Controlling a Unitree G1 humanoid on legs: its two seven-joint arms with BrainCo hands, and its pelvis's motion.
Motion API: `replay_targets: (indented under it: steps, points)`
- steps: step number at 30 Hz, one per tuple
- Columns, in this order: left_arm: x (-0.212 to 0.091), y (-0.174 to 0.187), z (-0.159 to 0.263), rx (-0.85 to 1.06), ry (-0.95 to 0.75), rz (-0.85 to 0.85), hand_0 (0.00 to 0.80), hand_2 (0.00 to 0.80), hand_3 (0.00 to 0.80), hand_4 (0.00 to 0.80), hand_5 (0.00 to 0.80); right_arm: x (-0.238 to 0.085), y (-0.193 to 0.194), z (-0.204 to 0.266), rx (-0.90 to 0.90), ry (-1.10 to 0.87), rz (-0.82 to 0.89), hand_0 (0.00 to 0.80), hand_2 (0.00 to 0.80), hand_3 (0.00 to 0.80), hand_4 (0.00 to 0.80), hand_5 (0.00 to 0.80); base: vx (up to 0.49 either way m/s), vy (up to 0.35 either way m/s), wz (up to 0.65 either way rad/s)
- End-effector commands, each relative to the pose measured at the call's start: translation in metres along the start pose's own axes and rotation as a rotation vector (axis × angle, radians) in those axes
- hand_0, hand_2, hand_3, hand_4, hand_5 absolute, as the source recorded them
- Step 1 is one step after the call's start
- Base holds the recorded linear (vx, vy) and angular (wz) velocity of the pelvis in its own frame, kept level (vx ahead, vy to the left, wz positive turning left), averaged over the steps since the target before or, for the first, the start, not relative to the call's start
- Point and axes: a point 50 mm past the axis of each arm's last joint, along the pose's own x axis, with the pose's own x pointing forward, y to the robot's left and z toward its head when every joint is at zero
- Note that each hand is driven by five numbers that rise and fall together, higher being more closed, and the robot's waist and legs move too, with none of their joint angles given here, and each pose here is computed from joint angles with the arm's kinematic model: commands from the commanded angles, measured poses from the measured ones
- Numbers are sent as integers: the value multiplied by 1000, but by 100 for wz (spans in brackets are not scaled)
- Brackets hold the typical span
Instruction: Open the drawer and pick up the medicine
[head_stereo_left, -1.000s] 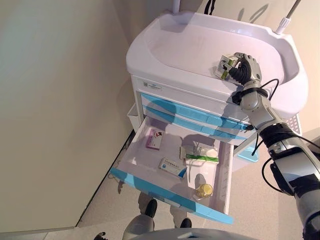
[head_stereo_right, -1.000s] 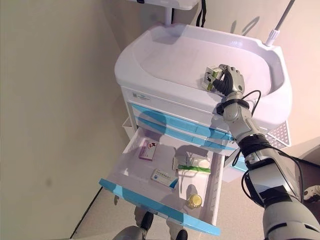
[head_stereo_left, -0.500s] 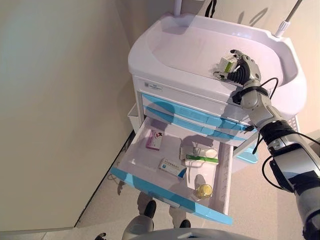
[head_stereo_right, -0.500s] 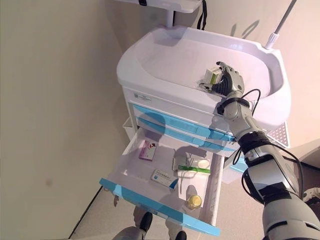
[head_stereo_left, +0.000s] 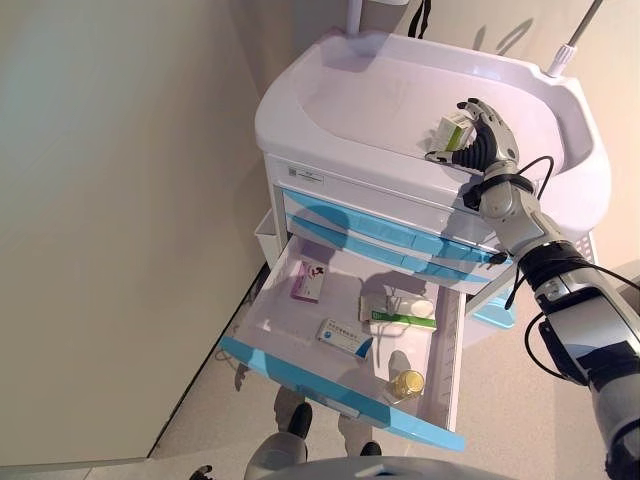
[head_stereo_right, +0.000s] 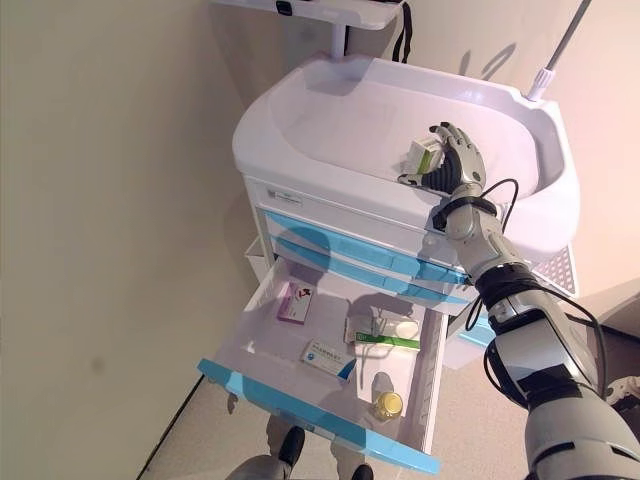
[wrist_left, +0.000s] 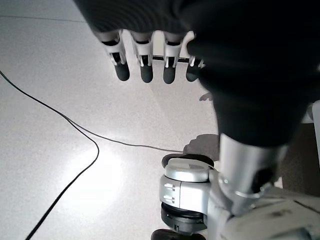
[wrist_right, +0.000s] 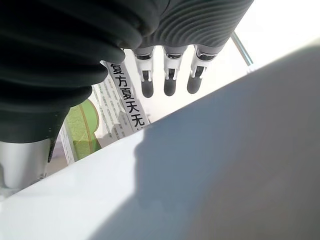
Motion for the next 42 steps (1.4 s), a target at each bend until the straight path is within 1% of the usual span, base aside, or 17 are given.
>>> replay_targets:
  steps: [1,6,8,15,26,35,36,42]
  points:
    - [3,11,5,11,24,32,0,0,0,0,0,17,-50,9,7,-36,-177,0,0,0,0,0,0,0,0]
    - [3,10,4,3,29,34,0,0,0,0,0,8,-49,12,105,-67,-215,0,0,0,0,0,0,0,0]
    - [3,9,5,3,29,31,0,0,0,0,0,-2,-47,13,151,-94,-236,0,0,0,0,0,-7,-4,4]
    - [3,11,5,6,29,40,0,0,0,0,0,-20,-47,2,208,-88,-275,0,0,0,0,0,-1,0,0]
    - [3,12,1,14,43,39,0,0,0,0,0,-41,-46,-6,233,-106,-267,0,0,0,0,0,-2,1,-1]
    - [3,16,0,17,58,48,0,0,0,0,0,-55,-55,-1,313,-164,-313,0,0,0,0,0,-14,1,-7]
    - [3,16,-1,21,63,48,0,0,0,0,0,-58,-57,2,345,-183,-325,0,0,0,0,0,-3,-1,-9]
    - [3,18,-1,23,64,55,0,0,0,0,0,-64,-62,6,374,-214,-347,0,0,0,0,0,-13,1,-11]
